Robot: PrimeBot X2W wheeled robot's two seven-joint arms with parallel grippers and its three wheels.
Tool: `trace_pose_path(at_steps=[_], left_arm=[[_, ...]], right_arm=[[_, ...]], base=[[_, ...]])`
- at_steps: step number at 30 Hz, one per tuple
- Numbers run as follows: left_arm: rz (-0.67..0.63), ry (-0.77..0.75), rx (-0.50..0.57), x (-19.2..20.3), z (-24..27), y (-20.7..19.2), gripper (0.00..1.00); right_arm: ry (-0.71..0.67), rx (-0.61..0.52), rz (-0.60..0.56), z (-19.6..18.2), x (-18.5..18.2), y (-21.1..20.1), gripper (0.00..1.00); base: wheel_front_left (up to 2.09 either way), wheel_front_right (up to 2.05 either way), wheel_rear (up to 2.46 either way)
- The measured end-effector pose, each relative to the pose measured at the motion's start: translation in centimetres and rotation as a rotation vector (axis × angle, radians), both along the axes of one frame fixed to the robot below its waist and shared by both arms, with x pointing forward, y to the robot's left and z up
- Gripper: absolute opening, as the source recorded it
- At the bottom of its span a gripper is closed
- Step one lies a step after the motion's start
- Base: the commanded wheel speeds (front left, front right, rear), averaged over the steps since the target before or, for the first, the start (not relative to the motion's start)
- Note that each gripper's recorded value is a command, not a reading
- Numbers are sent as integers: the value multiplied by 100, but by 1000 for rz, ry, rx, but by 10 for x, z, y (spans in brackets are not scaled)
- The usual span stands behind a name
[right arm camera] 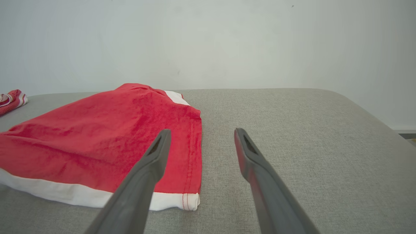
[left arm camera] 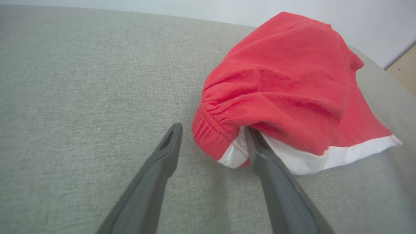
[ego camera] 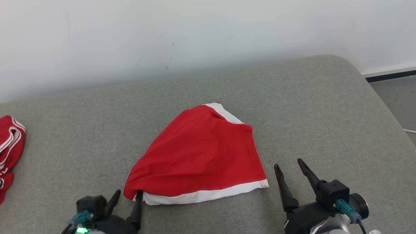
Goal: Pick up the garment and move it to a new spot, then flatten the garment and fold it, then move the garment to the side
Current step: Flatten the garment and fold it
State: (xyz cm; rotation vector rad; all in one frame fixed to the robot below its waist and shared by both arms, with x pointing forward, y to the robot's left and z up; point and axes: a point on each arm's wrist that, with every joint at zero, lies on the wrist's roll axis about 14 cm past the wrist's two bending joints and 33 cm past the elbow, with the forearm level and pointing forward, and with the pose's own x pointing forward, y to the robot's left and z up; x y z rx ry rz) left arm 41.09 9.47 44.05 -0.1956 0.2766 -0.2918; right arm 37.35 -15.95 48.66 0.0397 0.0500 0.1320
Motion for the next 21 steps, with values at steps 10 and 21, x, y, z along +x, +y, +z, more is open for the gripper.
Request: trace_pose_path(at_steps=[10,21], left_arm=[[150,-119,-47,-8,25,37,100],[287,-386,-69,-20,96,68,100]], right_arm=[[-15,-3,-48,5,-7,-16,100],[-34,-2,-54,11,-5,-17,100]], base=[[0,0,0],[0,0,0]])
